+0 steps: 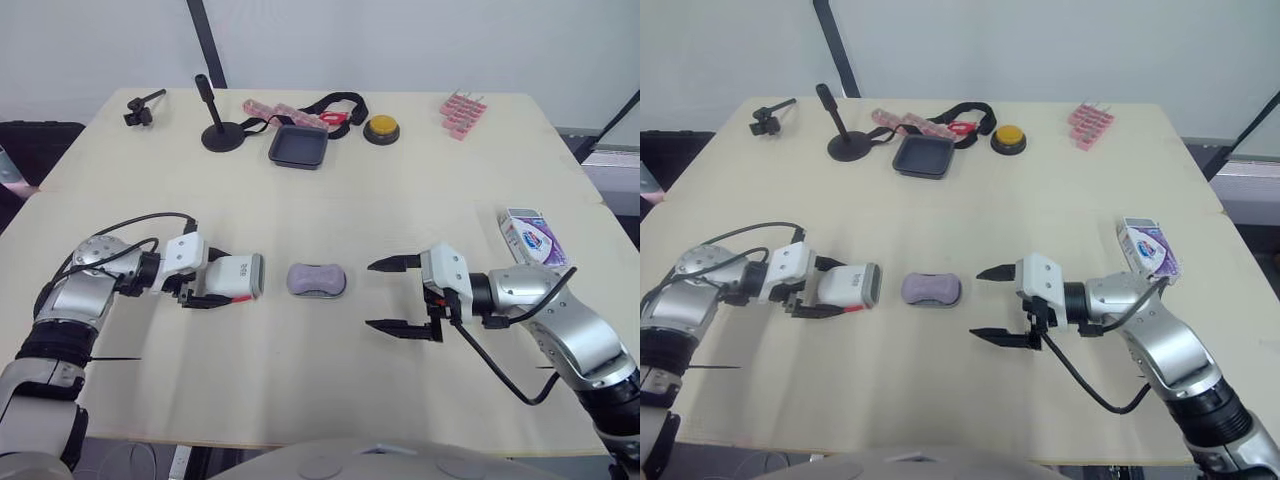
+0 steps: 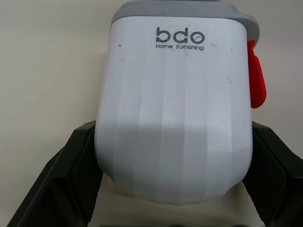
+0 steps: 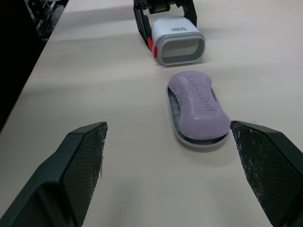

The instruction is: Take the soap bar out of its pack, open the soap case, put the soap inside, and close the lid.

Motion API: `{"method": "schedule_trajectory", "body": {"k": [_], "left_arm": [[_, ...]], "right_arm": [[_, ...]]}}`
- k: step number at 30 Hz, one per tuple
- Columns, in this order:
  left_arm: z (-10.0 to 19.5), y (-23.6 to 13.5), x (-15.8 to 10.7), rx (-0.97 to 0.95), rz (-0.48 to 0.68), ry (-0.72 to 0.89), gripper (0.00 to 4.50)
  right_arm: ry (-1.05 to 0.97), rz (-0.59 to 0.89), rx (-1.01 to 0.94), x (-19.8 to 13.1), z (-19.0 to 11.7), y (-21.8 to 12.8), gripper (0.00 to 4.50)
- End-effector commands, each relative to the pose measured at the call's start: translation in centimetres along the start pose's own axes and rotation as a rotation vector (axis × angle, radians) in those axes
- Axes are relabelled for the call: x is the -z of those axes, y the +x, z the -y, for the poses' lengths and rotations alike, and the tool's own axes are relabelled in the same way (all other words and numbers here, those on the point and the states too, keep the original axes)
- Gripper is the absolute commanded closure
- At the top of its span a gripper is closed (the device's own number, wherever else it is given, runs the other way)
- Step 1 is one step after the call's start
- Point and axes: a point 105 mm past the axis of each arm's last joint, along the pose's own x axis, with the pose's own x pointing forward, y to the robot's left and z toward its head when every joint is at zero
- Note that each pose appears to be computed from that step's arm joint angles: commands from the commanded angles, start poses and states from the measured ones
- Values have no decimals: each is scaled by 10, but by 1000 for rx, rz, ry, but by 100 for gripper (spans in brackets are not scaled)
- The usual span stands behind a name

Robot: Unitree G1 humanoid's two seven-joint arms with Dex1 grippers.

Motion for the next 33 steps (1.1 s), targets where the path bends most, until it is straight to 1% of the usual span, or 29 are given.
{"method": "schedule_trajectory", "body": {"k": [1, 4, 8, 12, 15, 18, 25, 33], "left_arm": [[-1, -10, -7, -22, 10, 20, 100], [0, -13, -13, -22, 21, 33, 100], [-1, -16, -21, -33, 36, 47, 100], [4, -17, -24, -24, 37, 50, 100], [6, -18, -36, -26, 83, 52, 100], [10, -18, -43, -13, 87, 61, 100], [13, -16, -39, -24, 69, 53, 100], [18, -14, -37, -23, 68, 38, 100]], "right_arm": [[-43, -22, -12, -11, 4, 10, 0], [-68, -75, 20, -14, 17, 22, 0], [-62, -123, 1, -17, 25, 34, 0], [-71, -247, 9, 0, 38, 46, 0], [-97, -304, -36, 5, 34, 51, 0], [-78, -354, -53, 6, 36, 57, 0], [-88, -407, -103, 7, 33, 63, 0], [-98, -451, -98, 12, 34, 76, 0]]}}
